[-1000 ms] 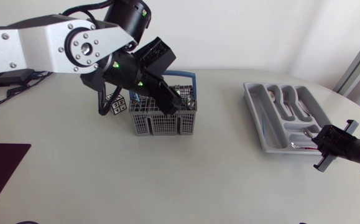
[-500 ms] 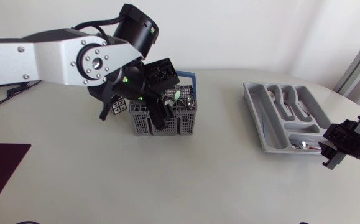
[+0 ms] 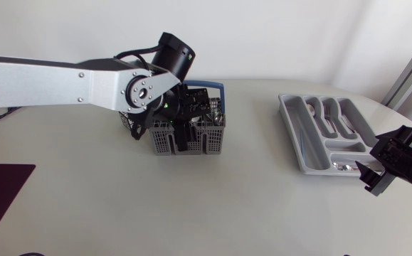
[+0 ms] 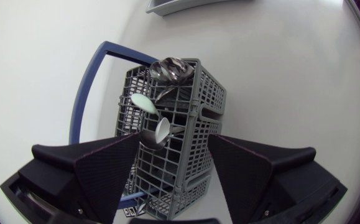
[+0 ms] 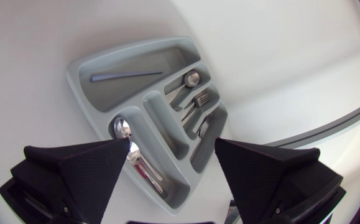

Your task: Transfer all utensils from the basket to the drawer tray.

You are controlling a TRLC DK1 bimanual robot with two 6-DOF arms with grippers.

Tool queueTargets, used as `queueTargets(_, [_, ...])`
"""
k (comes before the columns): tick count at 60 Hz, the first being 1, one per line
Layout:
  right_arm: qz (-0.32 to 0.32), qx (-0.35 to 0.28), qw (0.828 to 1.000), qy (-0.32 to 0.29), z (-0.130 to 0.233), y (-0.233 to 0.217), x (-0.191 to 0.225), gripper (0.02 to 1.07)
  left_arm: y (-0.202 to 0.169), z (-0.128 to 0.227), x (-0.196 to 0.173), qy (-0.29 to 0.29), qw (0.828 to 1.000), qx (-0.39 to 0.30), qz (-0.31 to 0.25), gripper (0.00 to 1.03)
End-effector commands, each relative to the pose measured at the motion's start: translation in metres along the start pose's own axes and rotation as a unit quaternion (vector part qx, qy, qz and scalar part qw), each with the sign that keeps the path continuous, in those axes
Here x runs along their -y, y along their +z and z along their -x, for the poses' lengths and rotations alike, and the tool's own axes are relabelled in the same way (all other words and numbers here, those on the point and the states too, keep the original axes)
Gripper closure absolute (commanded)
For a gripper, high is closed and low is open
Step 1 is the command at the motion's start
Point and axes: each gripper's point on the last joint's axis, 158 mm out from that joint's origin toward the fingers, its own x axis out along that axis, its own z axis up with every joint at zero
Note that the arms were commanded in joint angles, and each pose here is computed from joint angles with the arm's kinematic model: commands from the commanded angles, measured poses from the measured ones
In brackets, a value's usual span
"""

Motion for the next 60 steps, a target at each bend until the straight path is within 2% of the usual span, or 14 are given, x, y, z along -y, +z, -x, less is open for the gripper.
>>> queueTargets(1, [-0.014, 0.007, 1.000, 0.018, 0.003, 0.007, -0.018, 0.07, -0.001, -0.007, -0.012, 0.016, 1.000, -0.004, -0.022, 0.31])
queueTargets(4, [-0.013, 0.012, 1.000, 0.024, 0.004, 0.011, -0.024, 0.07, 0.001, -0.008, -0.016, 0.018, 1.000, -0.003, -0.024, 0.38])
queueTargets(9, [-0.011, 0.016, 0.999, 0.031, 0.004, 0.016, -0.032, 0.07, 0.002, -0.011, -0.023, 0.024, 0.999, -0.002, -0.026, 0.44])
queueTargets(18, [-0.011, 0.021, 0.999, 0.040, 0.003, 0.021, -0.040, 0.07, -0.001, -0.019, -0.028, 0.026, 0.999, -0.007, -0.030, 0.45])
queueTargets(27, [-0.011, 0.026, 0.999, 0.044, 0.003, 0.026, -0.045, 0.07, -0.002, -0.028, -0.027, 0.021, 0.999, -0.012, -0.041, 0.74])
queueTargets(32, [-0.010, 0.028, 0.999, 0.043, 0.003, 0.028, -0.045, 0.07, -0.002, -0.028, -0.027, 0.021, 0.999, -0.012, -0.044, 0.83])
queueTargets(49, [-0.010, 0.029, 0.999, 0.041, 0.005, 0.028, -0.047, 0.07, -0.006, -0.032, -0.022, 0.016, 0.998, -0.023, -0.049, 0.92])
queueTargets(60, [-0.009, 0.029, 0.999, 0.043, 0.006, 0.029, -0.051, 0.07, -0.005, -0.027, -0.023, 0.016, 0.998, -0.023, -0.051, 0.93])
